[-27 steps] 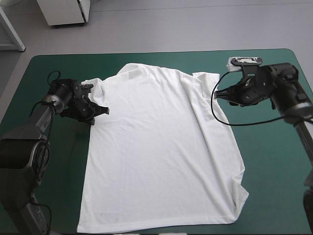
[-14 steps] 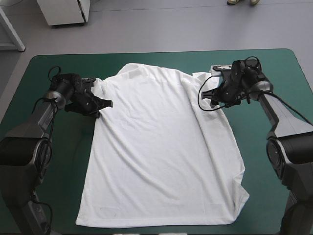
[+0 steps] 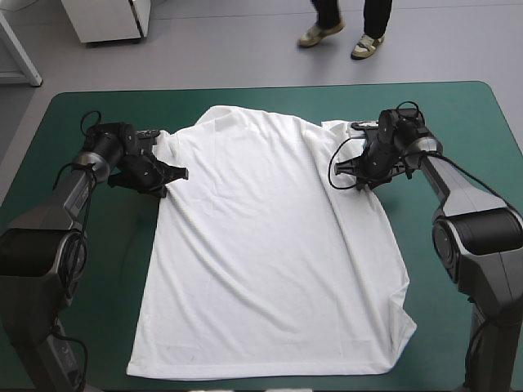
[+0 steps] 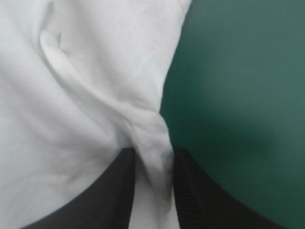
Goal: Fold the cloth
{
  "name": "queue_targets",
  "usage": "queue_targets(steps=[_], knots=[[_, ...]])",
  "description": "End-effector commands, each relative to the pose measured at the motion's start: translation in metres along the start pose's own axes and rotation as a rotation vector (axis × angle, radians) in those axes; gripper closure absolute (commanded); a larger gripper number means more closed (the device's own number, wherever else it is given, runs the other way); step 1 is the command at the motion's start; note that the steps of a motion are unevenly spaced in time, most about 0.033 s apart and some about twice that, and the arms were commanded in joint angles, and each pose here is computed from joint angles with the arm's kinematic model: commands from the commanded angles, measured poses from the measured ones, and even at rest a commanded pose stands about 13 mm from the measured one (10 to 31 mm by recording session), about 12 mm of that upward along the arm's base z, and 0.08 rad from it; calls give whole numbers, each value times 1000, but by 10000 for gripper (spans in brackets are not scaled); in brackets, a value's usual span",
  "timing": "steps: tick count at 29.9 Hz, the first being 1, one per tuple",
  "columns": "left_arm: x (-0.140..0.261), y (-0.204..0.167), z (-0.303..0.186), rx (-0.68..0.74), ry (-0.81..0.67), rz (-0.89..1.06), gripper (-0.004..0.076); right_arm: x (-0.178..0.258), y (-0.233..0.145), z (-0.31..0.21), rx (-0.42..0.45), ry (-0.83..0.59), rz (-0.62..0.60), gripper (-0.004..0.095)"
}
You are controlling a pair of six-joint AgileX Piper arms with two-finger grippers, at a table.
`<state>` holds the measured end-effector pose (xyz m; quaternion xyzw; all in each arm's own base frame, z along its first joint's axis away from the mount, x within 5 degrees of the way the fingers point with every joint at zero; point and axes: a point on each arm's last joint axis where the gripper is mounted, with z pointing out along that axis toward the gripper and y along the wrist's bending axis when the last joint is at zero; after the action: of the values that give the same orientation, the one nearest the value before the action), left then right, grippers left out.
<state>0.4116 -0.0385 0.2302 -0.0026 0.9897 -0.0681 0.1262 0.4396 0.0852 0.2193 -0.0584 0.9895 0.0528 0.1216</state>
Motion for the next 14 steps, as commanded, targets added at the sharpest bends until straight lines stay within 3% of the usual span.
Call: queue_targets(steps=[1, 3, 8, 14], knots=[[-5, -6, -30, 22, -89, 3, 733, -1, 1, -8, -15, 1, -2, 762], [-5, -6, -30, 22, -89, 3, 733, 1, 1, -7, -11, 20, -3, 928], [-4, -7, -32, 24, -77, 20, 733, 0, 2, -23, -12, -11, 1, 925], [-4, -11, -69, 29, -164, 44, 733, -6, 9, -92, -46, -174, -7, 925]])
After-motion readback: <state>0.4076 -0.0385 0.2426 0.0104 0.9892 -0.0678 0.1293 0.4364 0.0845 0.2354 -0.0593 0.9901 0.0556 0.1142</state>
